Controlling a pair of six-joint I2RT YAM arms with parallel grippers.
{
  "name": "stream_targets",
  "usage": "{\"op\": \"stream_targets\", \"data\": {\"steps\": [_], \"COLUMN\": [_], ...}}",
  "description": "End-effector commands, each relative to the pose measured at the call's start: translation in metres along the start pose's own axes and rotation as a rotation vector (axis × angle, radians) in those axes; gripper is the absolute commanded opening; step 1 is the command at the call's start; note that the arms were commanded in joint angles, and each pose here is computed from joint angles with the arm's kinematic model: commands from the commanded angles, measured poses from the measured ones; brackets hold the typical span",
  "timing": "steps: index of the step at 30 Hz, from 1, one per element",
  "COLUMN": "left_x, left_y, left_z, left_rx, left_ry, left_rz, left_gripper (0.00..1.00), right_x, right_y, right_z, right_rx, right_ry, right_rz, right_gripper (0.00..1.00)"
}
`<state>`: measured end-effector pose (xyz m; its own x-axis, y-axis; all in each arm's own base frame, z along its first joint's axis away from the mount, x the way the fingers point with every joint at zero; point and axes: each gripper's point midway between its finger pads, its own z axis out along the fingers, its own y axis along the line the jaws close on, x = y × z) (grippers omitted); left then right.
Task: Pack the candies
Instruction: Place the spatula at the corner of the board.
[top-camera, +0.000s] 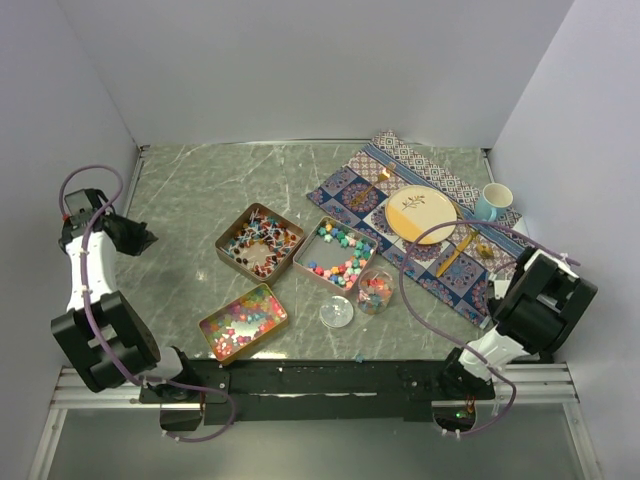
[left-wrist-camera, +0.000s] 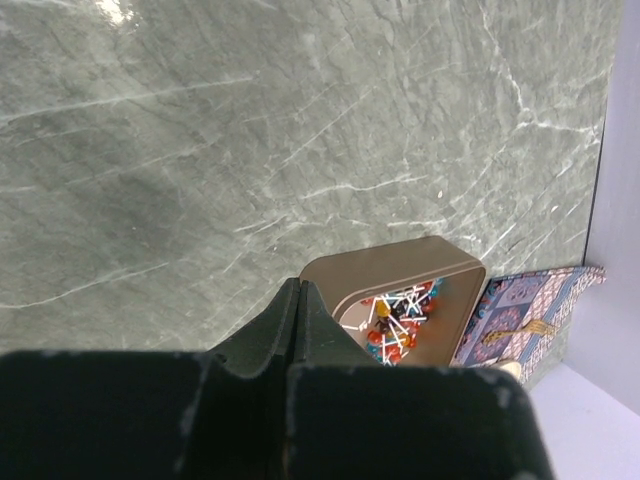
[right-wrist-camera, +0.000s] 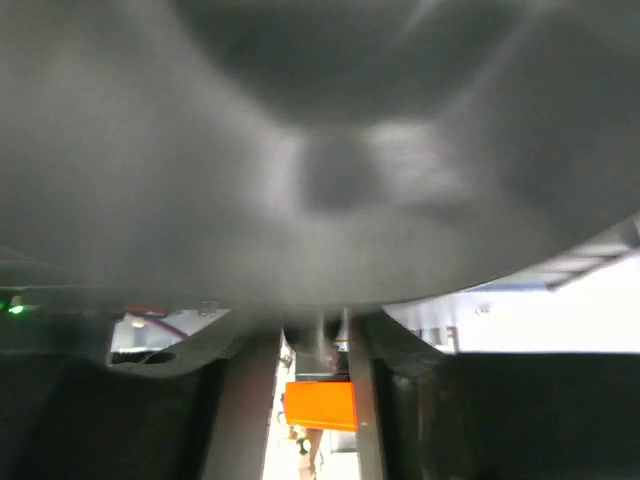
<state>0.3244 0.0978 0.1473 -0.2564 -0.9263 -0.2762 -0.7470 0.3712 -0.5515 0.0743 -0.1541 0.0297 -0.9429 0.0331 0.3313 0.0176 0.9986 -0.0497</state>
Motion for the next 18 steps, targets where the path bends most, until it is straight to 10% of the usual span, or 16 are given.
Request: {"op": "stream_targets", "data": {"steps": [1,7,14,18], "left_x": [-0.004,0.009,0.019,0.025], "left_y": [-0.022,-0.035,-0.051,-0.056], "left_z": [-0.001,0.001,-0.005,-0.002], "left_rx": [0.067,0.135,0.198,0.249], "left_ry": [0.006,0.098,0.16,0.188], "left_rz": [0.049,0.031,0.072,0.11], "left_gripper": [0.01,0.46,0.63,0.66], "right_x": [0.003,0.006,-0.033,-0.07], "right_y": [0.015,0.012,0.018,0.112], "right_z": [-0.004,-0.049,-0.168,-0.217], "right_rx": [-0.059,-0.061,-0.03,-0.025], "right_ry": [-0.037,-0.104,-0.451,-0.713], "right_rz": [-0.017,0.01,-0.091,-0.558], "right_gripper": [0.47,0.66,0.81,0.83]}}
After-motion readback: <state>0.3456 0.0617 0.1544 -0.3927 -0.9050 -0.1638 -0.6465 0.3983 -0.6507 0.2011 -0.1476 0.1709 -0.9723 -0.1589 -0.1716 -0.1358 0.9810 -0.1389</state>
